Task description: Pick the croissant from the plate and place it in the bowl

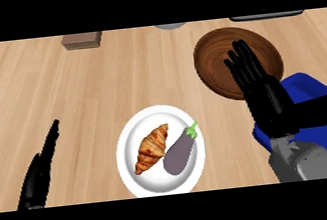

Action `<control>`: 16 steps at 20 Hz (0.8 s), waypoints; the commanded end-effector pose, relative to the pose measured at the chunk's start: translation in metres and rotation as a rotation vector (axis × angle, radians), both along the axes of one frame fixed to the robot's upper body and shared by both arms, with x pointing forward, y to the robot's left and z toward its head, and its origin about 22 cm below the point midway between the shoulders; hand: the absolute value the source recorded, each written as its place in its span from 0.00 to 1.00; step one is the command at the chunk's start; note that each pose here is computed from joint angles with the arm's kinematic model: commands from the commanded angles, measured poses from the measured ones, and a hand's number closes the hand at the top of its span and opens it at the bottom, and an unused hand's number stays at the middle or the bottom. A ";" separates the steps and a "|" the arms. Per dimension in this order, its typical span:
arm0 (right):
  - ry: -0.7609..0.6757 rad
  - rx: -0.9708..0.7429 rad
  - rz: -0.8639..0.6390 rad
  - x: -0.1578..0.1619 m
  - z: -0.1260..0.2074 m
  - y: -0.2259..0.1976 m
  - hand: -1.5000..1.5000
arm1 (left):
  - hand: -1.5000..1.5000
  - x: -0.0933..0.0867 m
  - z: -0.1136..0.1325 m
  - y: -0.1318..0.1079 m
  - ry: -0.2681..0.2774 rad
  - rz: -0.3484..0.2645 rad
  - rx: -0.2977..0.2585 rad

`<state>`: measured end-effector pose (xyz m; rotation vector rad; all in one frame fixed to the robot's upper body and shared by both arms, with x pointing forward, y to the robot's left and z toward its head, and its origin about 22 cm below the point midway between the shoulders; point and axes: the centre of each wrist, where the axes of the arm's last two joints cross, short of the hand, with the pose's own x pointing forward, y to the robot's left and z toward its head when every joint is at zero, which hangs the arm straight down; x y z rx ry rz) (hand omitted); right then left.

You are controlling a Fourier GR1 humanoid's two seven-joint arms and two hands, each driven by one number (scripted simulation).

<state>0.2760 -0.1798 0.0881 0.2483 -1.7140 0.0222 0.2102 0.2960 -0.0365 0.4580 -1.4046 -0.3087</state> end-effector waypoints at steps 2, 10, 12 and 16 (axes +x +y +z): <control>0.049 -0.049 0.070 0.004 -0.025 0.018 1.00 | 0.50 0.024 0.033 -0.010 -0.110 -0.005 -0.002; 0.048 -0.442 -0.320 -0.018 -0.071 -0.001 0.00 | 0.50 0.069 0.100 -0.021 -0.241 0.003 -0.132; 0.001 -0.440 -0.219 -0.030 -0.058 0.019 0.00 | 0.50 0.063 0.102 -0.016 -0.235 0.006 -0.125; -0.053 -0.690 -0.057 -0.030 -0.053 0.008 0.00 | 0.50 0.070 0.107 -0.026 -0.238 -0.007 -0.134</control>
